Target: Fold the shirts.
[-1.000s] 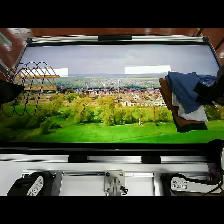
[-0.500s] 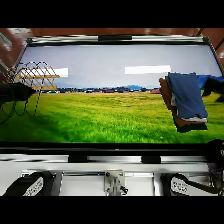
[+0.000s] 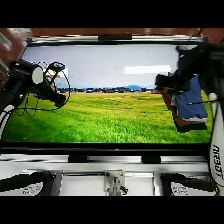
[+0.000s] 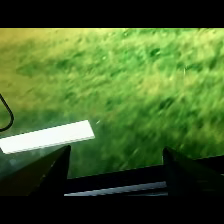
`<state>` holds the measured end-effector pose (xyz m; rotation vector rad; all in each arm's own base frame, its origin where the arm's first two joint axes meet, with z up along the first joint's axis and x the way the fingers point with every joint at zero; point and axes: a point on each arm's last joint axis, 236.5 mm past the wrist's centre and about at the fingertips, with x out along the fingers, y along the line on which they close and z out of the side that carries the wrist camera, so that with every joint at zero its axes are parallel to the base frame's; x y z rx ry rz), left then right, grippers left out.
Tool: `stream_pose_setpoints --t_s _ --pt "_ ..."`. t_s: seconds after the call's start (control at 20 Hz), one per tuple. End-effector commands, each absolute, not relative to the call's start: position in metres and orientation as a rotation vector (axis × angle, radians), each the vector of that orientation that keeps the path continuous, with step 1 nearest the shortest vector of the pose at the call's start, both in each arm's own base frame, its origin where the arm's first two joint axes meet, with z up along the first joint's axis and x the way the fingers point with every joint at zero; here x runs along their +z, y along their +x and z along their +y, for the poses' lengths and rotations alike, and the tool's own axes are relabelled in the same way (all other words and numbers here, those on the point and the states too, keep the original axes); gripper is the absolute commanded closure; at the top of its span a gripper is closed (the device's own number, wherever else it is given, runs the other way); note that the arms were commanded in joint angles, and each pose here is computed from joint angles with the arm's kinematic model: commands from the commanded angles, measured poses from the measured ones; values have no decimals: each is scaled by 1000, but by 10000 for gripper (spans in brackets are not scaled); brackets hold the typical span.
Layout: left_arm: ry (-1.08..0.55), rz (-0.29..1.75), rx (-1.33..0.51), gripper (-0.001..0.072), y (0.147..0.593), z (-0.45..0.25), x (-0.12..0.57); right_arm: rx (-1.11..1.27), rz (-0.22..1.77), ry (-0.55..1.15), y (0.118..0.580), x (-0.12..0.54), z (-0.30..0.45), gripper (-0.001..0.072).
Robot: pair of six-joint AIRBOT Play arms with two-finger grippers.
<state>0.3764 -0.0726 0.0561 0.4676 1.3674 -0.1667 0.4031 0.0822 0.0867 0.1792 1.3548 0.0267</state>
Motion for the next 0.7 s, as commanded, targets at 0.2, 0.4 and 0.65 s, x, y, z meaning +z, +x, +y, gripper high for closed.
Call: stream_pose_setpoints --t_s 0.2,0.4,0.65 --pt "463 1382 -127 39 385 -66 48 91 1386 59 399 66 121 137" --pt "417 1370 -174 39 386 -80 46 88 1385 57 399 66 121 137" --pt "406 1384 -186 39 383 -83 45 88 1385 56 399 66 121 136"
